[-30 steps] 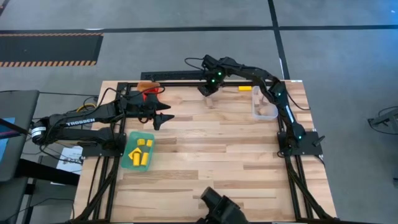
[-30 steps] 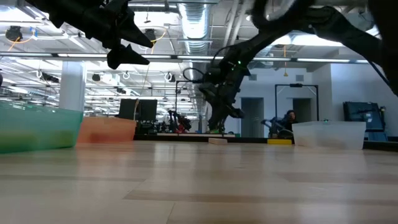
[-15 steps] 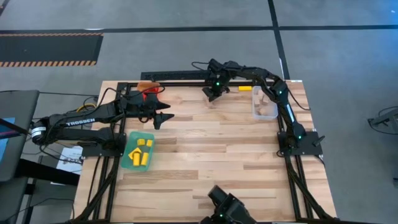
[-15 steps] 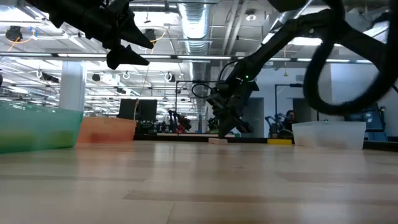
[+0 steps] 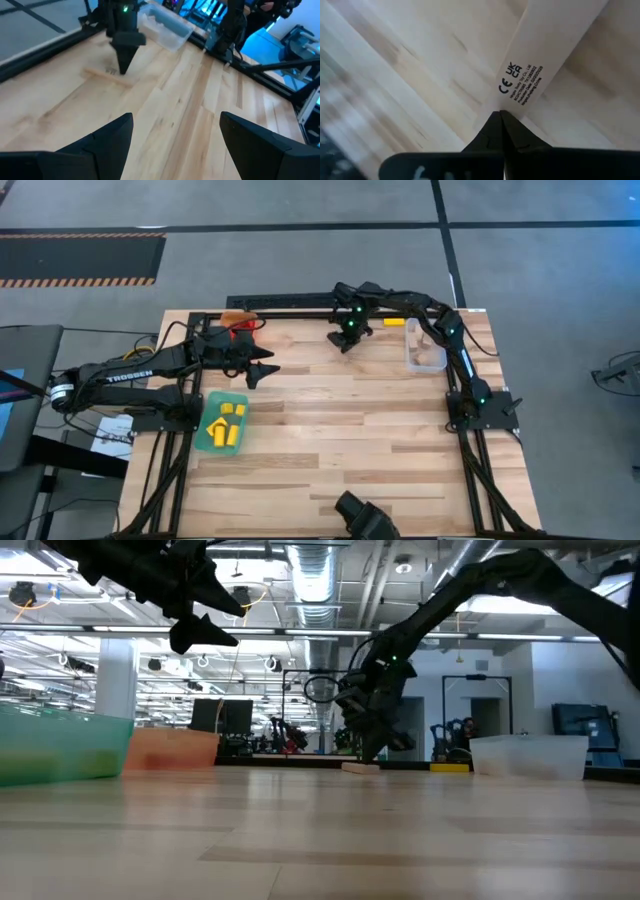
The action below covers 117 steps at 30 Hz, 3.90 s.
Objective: Sort & place blocks by color
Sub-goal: Put the brown wooden block into the white bin, then put the yellow wooden block into the green bin
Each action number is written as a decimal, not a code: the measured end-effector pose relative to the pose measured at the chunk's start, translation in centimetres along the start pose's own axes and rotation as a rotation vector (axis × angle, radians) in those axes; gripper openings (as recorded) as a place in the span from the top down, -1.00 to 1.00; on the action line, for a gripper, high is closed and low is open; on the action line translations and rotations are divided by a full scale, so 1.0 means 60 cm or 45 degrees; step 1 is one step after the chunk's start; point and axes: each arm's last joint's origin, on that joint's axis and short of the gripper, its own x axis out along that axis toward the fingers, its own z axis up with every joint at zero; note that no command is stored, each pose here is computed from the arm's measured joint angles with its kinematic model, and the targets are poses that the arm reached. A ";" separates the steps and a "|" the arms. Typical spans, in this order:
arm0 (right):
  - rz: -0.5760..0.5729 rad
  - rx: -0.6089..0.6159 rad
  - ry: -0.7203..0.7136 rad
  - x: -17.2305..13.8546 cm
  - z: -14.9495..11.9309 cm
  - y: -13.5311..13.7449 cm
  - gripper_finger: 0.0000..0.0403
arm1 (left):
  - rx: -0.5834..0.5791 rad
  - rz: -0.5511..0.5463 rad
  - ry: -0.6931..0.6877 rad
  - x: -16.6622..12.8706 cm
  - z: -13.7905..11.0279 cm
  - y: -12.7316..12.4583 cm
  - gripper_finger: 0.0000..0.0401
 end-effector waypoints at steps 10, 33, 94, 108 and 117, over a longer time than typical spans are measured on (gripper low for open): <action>-0.134 -0.097 -0.115 -0.027 -0.082 0.015 0.99 | -0.016 0.008 0.078 0.000 -0.009 0.003 -0.43; -0.262 -0.135 -0.611 0.006 -0.138 0.045 0.02 | 0.009 -0.007 -0.043 0.000 0.005 -0.002 -0.42; -0.716 0.639 -0.795 -0.174 -0.351 -0.084 -0.67 | 0.006 0.014 0.005 0.000 -0.001 0.001 -0.43; -0.575 0.343 -0.850 -0.159 -0.176 -0.051 -0.55 | 0.008 0.041 -0.007 0.000 0.000 0.002 -0.42; -0.678 0.304 -0.641 -0.138 -0.093 -0.106 0.31 | -0.070 0.038 0.003 0.000 -0.002 0.002 -0.42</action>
